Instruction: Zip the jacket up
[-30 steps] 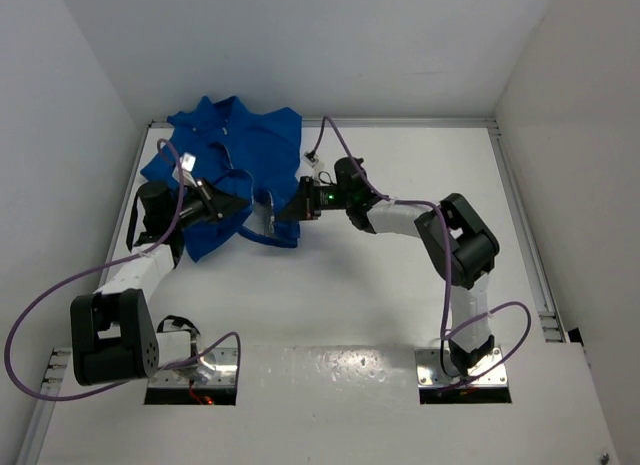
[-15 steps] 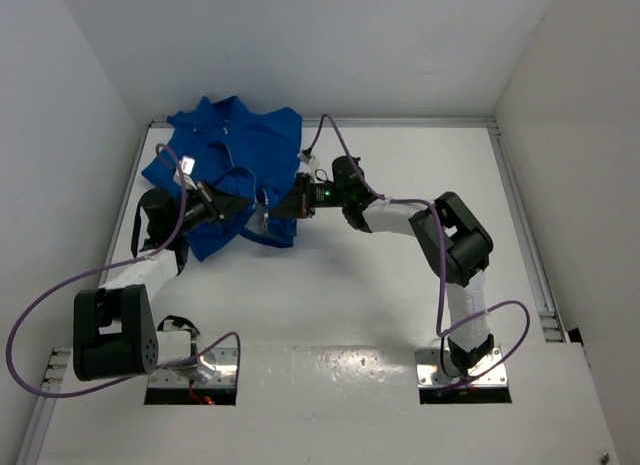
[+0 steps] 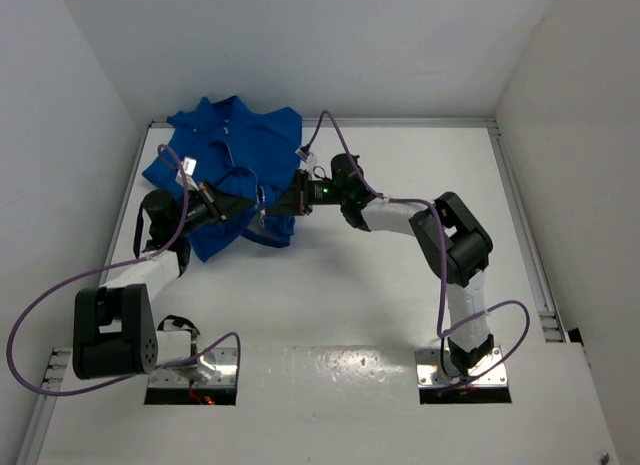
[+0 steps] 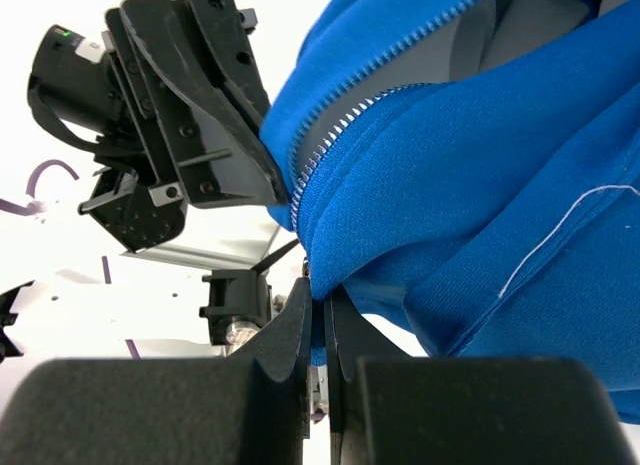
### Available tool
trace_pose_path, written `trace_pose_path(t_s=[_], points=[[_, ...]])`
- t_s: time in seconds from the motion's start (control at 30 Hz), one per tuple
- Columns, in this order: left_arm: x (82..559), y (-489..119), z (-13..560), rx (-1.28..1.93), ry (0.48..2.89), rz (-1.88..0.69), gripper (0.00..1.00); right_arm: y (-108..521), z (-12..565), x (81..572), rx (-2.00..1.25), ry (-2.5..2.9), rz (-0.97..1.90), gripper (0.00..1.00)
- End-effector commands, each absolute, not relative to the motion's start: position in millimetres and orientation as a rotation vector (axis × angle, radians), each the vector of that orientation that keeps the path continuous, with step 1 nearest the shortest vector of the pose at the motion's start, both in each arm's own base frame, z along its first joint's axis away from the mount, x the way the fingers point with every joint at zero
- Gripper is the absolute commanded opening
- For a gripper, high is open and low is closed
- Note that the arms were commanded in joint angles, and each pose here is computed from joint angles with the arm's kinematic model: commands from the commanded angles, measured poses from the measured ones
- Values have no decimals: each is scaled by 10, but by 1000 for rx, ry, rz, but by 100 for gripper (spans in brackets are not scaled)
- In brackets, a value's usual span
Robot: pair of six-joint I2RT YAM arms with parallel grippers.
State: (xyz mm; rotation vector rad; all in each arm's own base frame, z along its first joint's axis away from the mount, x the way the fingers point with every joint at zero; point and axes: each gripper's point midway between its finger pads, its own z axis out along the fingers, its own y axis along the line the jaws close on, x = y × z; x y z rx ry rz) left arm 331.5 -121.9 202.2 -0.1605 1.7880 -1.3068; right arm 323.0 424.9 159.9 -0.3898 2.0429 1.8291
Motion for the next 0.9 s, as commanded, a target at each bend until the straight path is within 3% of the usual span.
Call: trace_pose_path(t_s=[0.0, 0.87], points=[[3290, -1307, 2140, -79, 1739, -1332, 0, 4342, 1973, 3228, -479, 1903, 1870, 0], [3276, -1404, 2100, -26, 1750, -1384, 0, 4405, 1991, 3263, -479, 1898, 1875, 0]])
